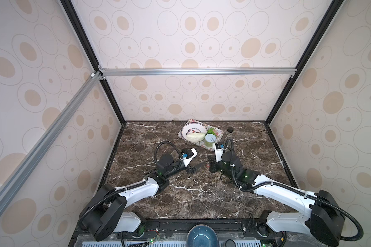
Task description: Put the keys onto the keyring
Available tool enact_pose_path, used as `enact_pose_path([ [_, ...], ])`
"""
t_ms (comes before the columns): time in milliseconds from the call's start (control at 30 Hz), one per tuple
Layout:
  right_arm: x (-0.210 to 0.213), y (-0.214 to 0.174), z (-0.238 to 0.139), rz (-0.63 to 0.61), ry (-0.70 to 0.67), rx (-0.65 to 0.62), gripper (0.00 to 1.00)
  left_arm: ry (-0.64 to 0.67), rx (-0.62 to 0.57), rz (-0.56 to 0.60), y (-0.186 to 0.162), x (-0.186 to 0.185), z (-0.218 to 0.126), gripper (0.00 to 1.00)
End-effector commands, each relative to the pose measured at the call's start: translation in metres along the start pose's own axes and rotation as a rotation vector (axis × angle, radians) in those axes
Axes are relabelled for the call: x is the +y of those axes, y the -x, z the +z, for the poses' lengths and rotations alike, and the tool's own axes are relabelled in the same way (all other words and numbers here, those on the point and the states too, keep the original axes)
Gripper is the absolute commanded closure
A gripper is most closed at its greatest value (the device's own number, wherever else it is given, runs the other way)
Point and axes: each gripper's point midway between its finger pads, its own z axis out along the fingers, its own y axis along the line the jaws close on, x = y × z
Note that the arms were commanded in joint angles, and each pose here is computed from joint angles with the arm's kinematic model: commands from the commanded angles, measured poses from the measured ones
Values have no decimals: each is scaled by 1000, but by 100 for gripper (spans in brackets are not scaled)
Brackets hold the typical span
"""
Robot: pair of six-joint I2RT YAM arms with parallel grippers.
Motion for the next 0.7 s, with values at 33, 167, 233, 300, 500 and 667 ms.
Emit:
enact_pose_path([
  [33, 5, 9, -5, 25, 21, -56, 100, 42, 36, 5, -10, 3, 0, 21],
  [167, 7, 7, -4, 16, 42, -72, 100, 26, 49, -1, -17, -1, 5, 23],
  [233, 8, 8, -5, 15, 49, -83, 100, 7, 64, 6, -21, -6, 8, 23],
  [300, 10, 9, -5, 3, 62, -95, 100, 2, 79, 10, -26, -9, 10, 24],
  [500, 27, 12, -9, -28, 169, -157, 100, 22, 105, 9, -32, -6, 13, 40],
  [667, 32, 16, -15, -31, 218, -213, 100, 24, 87, 1, -29, -6, 11, 59],
])
